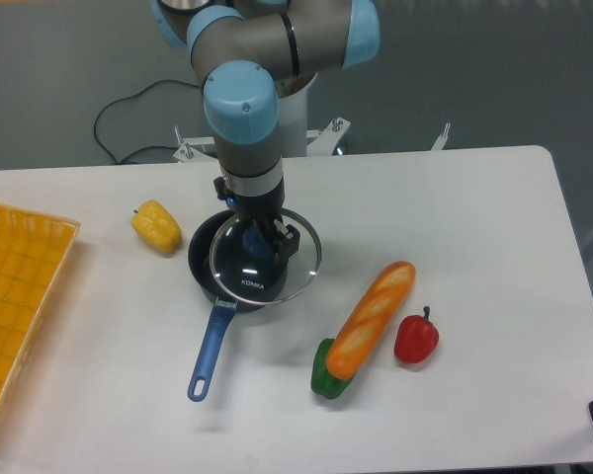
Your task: Place the lid on the table
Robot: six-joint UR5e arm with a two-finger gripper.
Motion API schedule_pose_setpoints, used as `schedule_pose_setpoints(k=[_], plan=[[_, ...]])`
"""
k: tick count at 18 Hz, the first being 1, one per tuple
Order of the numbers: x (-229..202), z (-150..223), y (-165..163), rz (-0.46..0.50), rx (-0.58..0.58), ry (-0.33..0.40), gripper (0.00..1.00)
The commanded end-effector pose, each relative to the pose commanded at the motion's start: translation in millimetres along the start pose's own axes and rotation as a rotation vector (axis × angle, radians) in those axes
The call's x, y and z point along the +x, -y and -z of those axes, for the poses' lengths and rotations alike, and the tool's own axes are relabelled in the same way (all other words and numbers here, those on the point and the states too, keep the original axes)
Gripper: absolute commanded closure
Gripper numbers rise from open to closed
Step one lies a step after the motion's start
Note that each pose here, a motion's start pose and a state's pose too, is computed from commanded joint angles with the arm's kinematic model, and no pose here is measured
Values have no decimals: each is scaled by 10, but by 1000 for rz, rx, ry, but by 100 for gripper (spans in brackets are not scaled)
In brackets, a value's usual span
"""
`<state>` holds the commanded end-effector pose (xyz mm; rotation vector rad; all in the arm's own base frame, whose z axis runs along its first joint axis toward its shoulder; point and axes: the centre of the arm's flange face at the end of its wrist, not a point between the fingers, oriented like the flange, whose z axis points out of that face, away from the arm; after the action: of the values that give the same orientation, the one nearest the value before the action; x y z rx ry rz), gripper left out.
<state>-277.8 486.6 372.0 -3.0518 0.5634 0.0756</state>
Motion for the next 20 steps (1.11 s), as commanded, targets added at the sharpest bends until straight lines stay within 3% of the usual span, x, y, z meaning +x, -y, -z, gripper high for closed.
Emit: schedule_pose_setpoints(k=[18,20], plan=[[-67,38,-236,-14,-14,-19,48],[-71,34,-255,-54,-20,-27,48]])
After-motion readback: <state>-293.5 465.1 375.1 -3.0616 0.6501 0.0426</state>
